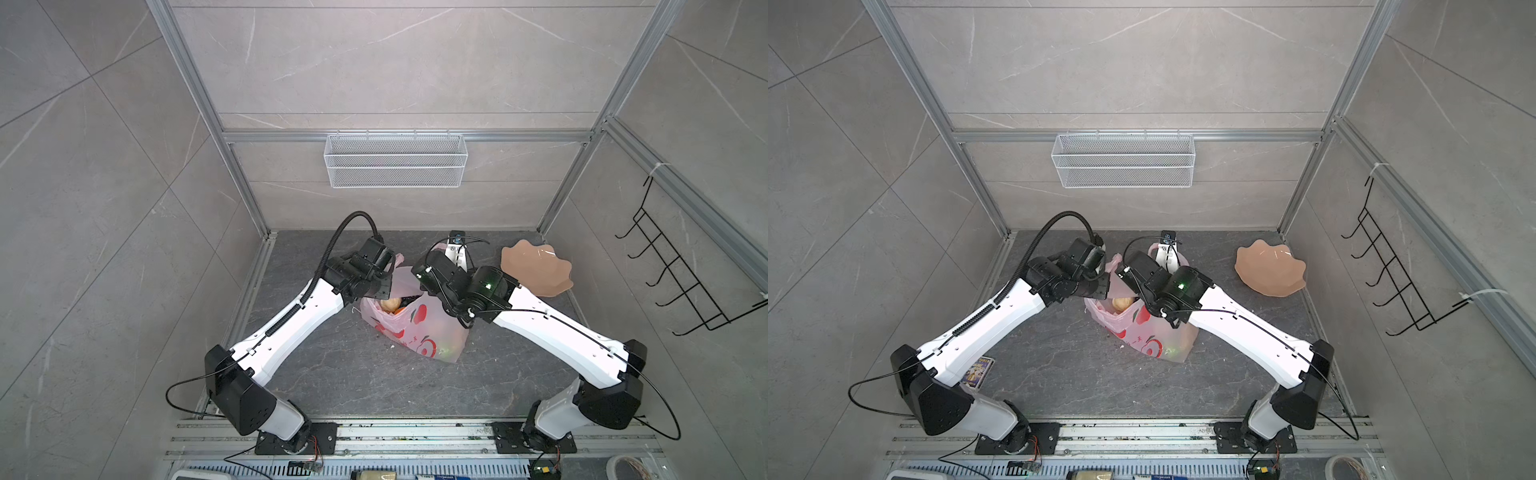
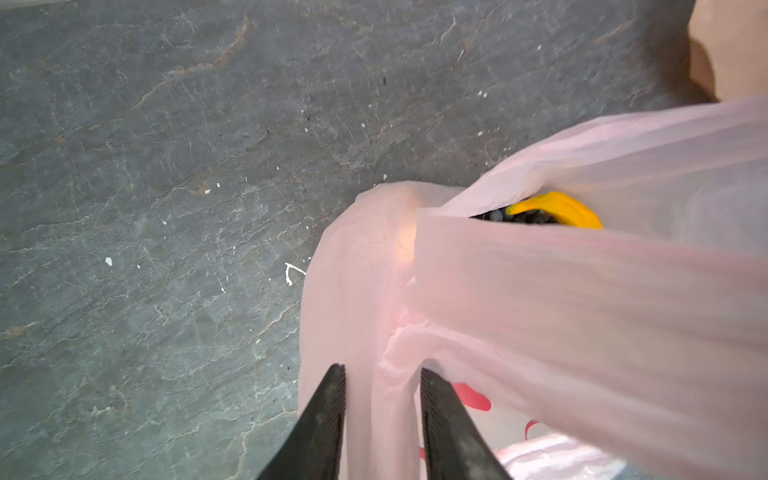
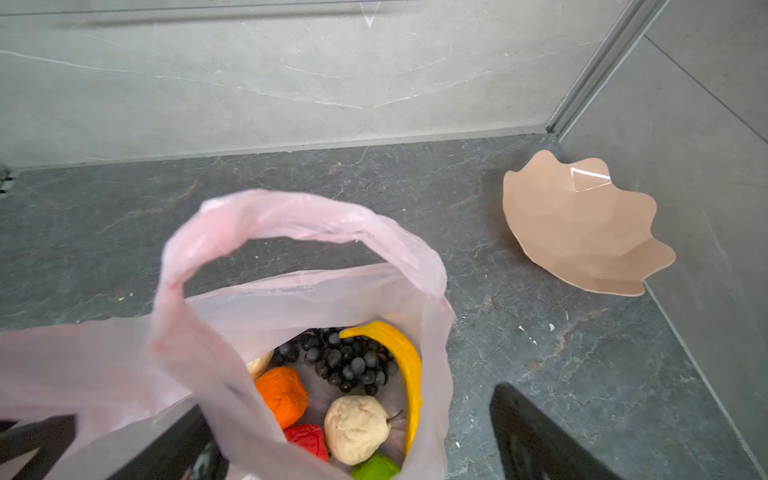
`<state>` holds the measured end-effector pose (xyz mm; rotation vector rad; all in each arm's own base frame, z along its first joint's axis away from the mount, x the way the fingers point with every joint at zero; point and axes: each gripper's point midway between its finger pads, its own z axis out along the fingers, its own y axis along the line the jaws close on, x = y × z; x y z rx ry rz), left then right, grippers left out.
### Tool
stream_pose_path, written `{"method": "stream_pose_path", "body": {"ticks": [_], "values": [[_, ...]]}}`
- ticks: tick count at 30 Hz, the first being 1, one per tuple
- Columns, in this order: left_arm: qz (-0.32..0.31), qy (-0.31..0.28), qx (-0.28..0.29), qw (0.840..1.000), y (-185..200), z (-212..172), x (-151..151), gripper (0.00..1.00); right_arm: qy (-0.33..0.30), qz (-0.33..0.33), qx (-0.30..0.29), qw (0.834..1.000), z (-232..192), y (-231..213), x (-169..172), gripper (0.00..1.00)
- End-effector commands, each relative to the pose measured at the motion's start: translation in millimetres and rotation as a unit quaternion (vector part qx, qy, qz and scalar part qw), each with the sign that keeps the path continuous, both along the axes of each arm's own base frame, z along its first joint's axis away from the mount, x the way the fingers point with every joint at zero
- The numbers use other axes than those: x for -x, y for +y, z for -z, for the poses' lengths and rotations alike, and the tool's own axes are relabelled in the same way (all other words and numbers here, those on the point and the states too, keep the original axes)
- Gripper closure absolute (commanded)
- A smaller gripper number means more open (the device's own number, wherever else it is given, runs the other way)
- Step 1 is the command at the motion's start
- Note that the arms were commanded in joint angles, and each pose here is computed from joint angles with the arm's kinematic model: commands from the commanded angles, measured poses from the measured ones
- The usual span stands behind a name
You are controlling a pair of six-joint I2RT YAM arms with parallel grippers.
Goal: Take the fake fruits out of the plastic bag
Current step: 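Grasp the bag's other handle with the left gripper while the right gripper holds its handle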
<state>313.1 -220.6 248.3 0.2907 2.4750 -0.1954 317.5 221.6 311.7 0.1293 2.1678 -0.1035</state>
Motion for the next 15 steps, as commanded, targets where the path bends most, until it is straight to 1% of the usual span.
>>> {"method": "stream_pose_path", "body": {"ticks": [1, 5, 7, 12, 15], "values": [[-0.008, -0.039, 0.049, 0.998, -2, -26, -1, 0.69, 0.004, 0.009, -0.001, 1.0, -4, 1, -3, 0.05], [-0.009, -0.046, 0.06, 0.997, -2, -28, 0, 0.69, 0.016, -0.018, -0.013, 1.0, -4, 18, -5, 0.0], [-0.011, -0.047, 0.062, 0.997, -2, -27, 0, 0.7, 0.019, -0.023, -0.012, 0.999, -2, 24, -7, 0.0], [-0.013, -0.047, 0.065, 0.997, -2, -25, 0, 0.7, 0.02, -0.011, 0.01, 1.0, 1, 28, -15, 0.0], [-0.014, -0.046, 0.066, 0.997, -2, -24, 0, 0.73, 0.018, -0.005, 0.018, 1.0, 2, 30, -22, 0.0]]}}
